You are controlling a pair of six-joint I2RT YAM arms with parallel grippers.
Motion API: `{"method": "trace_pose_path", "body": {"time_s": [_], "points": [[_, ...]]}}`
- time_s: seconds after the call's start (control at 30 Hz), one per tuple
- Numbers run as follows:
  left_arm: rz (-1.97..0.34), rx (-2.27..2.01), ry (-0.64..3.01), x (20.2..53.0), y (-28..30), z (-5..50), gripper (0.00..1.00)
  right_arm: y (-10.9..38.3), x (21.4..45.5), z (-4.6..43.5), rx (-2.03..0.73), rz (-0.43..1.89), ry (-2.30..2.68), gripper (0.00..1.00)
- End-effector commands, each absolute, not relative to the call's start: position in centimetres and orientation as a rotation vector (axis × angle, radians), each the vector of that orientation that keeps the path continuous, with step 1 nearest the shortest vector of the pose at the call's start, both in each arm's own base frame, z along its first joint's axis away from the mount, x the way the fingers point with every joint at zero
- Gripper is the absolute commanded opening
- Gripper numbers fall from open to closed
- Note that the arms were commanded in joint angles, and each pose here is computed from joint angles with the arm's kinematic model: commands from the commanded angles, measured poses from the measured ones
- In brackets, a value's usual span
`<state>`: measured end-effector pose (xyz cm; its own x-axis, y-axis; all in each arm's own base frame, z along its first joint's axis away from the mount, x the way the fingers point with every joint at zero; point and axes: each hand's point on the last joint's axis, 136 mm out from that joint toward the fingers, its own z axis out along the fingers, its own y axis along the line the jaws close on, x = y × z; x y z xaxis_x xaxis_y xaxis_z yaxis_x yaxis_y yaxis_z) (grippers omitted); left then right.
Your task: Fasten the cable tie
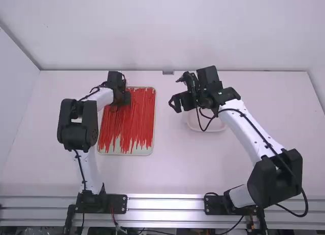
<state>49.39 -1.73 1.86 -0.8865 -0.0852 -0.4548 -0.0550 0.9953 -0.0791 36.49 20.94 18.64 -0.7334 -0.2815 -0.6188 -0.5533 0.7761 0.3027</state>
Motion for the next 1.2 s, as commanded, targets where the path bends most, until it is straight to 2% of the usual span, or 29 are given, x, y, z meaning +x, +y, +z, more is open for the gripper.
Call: {"method": "trace_pose_path", "body": {"time_s": [0.0,0.3,0.57,0.77,0.8,0.9,1.17], "points": [[-0.022,-0.104,2.622,50.7,-1.4,3.9,0.02,21.1,37.0,19.3,-0.622,0.648,2.393,0.99],[0.031,-0.149,2.558,50.7,-0.5,10.0,0.02,21.1,36.9,19.4,-0.623,0.653,2.391,0.99],[0.059,-0.208,2.443,47.6,0.2,18.6,0.02,21.2,36.9,19.5,-0.626,0.662,2.386,0.99],[0.026,-0.195,2.308,42.5,-0.3,24.0,0.02,21.9,36.8,20.0,-0.645,0.711,2.361,0.99],[0.025,-0.194,2.304,42.4,-0.4,24.1,0.02,22.0,36.7,20.0,-0.648,0.718,2.359,0.99],[-0.011,-0.21,2.245,39.1,-0.8,24.3,0.02,22.8,36.2,20.6,-0.679,0.794,2.329,0.99],[-0.147,-0.171,2.089,34.9,-3.2,25.2,0.02,25.9,33.8,22.2,-0.815,1.005,2.238,0.99]]}}
